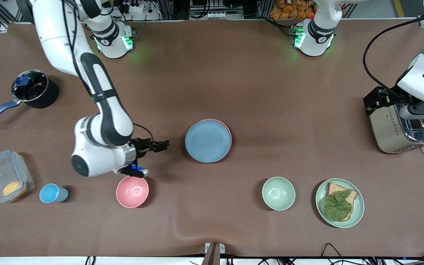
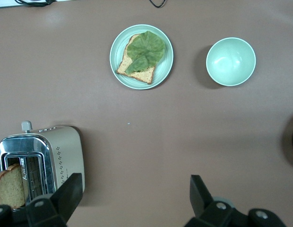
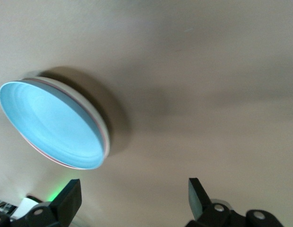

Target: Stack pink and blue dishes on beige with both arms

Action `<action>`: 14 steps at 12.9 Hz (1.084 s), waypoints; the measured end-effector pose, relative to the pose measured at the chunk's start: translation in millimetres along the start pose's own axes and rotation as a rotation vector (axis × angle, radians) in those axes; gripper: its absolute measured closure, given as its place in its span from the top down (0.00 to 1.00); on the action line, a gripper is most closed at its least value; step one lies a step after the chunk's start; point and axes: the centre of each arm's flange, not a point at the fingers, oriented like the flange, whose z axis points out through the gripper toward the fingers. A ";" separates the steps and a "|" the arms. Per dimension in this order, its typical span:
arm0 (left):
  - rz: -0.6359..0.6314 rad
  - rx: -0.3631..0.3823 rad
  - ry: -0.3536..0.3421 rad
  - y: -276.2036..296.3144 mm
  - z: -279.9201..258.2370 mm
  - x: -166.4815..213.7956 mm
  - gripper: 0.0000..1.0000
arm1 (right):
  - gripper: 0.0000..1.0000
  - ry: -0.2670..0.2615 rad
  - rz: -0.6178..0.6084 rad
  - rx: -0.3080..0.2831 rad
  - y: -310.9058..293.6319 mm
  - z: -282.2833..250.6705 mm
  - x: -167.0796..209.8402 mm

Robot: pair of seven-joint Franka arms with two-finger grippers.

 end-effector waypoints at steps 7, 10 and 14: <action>0.007 0.005 -0.075 1.4 3.3 -10.3 1.00 | 1.00 0.107 0.024 -0.190 81.0 -123.3 -32.2; 0.005 -0.023 -0.087 2.0 1.2 -13.6 1.00 | 1.00 0.191 0.030 -0.247 109.8 -179.7 -57.0; 0.002 -0.054 -0.097 0.8 -0.7 -16.2 1.00 | 1.00 0.304 0.051 -0.253 132.2 -262.6 -136.3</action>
